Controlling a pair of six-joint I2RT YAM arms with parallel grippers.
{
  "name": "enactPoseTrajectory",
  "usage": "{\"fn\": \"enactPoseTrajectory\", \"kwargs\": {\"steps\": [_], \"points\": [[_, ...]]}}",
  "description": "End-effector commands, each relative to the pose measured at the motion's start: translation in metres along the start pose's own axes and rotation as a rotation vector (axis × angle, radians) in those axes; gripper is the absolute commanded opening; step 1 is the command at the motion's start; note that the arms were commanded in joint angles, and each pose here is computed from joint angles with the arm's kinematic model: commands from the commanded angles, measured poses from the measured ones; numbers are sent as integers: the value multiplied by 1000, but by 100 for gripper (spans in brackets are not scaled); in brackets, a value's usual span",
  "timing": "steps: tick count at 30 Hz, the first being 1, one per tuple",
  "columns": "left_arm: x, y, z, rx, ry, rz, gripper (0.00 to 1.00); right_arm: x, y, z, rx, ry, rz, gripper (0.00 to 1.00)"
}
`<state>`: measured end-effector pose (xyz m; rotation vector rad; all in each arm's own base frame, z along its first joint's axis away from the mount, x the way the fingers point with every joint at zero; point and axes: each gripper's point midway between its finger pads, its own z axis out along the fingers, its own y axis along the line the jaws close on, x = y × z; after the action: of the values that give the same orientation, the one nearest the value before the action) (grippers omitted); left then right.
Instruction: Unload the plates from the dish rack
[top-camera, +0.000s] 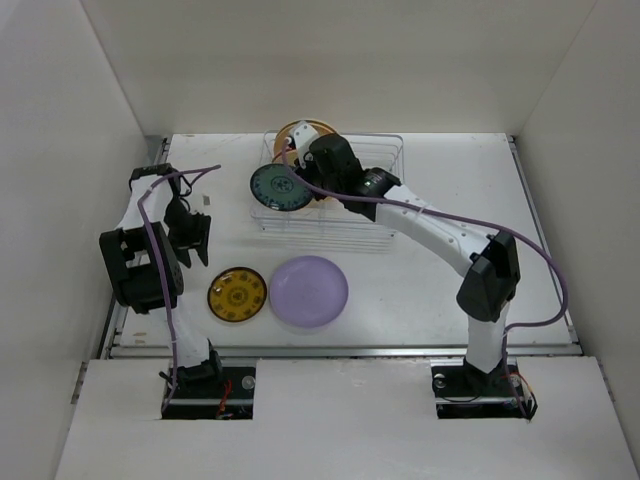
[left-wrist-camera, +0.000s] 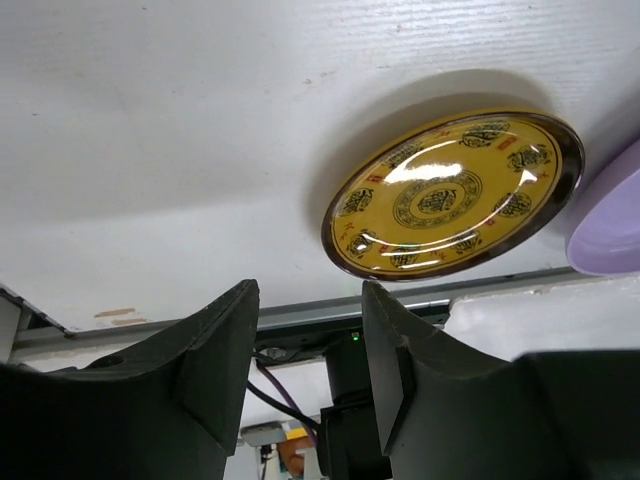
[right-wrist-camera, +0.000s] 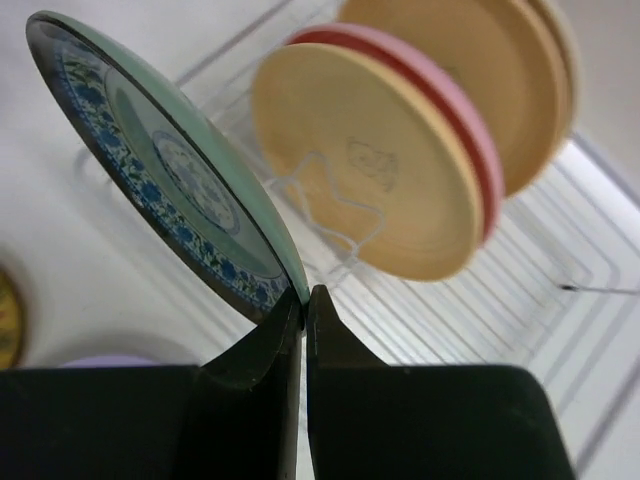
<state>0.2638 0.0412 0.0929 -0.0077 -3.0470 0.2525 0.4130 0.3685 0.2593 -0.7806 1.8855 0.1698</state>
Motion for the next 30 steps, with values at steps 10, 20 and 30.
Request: {"fn": "enactPoseTrajectory", "kwargs": {"steps": [10,20,30], "points": [[-21,50,-43,-221,-214,-259,42,48,203,-8,-879,185,123,0],[-25,52,-46,-234,-232,-260,42,98,247,17,-855,323,188,15],[-31,45,-56,-196,-277,-232,42,59,213,-1,-722,251,156,63]]}}
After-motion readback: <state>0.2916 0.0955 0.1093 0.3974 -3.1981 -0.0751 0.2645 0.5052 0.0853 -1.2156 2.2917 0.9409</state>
